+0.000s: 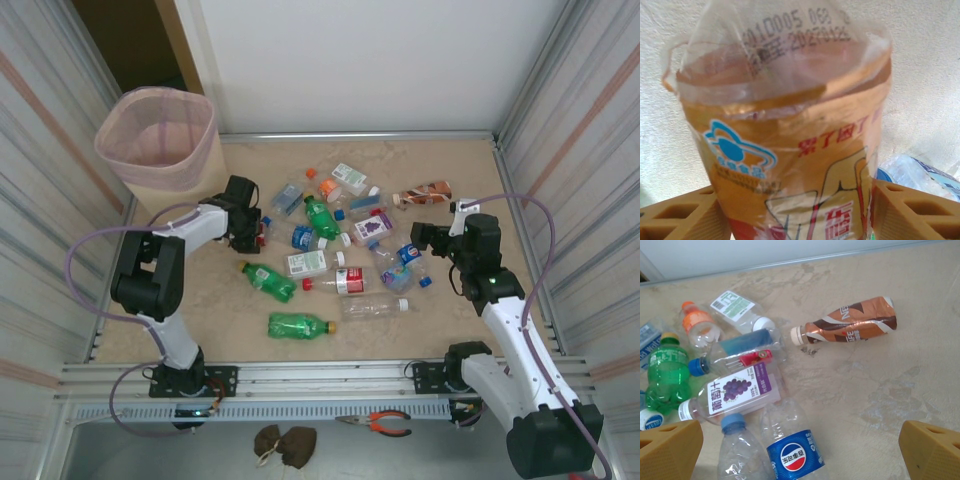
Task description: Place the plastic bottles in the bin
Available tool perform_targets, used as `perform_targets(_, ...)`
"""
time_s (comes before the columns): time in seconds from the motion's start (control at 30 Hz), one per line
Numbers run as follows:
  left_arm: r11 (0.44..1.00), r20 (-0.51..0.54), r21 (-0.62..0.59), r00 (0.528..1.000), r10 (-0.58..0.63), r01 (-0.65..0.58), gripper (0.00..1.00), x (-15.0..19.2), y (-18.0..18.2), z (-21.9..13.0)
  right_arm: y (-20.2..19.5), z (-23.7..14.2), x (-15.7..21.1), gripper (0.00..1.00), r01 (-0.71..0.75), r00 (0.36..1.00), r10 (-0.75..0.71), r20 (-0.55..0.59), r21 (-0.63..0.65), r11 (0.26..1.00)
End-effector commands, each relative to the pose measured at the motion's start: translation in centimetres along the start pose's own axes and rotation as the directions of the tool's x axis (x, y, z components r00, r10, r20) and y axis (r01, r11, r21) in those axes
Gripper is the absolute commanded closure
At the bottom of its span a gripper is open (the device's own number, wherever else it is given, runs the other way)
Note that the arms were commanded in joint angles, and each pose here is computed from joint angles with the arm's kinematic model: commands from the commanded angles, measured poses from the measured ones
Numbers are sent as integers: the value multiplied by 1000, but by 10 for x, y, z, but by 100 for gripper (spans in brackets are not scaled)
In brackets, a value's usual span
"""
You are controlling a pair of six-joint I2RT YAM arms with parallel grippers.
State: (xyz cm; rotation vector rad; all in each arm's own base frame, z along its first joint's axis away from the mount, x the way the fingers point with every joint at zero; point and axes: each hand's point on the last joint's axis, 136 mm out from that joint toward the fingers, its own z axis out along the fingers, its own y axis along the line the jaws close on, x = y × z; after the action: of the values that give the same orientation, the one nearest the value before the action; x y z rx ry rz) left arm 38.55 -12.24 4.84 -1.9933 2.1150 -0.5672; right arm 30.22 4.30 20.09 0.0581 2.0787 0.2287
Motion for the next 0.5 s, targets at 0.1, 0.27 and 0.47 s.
perform_targets(0.1,996,-6,86,1000,7,-6,37,3,-17,-39,3,-4,-2,1,11,1000,-11,18,-12,1000)
perform_targets(0.27,985,-29,169,998,49,-43,40,12,-22,-71,6,-5,-3,1,10,1000,-9,19,-24,1000)
perform_targets(0.47,945,-12,290,987,163,-152,44,25,-31,-121,6,-6,-4,1,10,1000,-9,24,-24,1000)
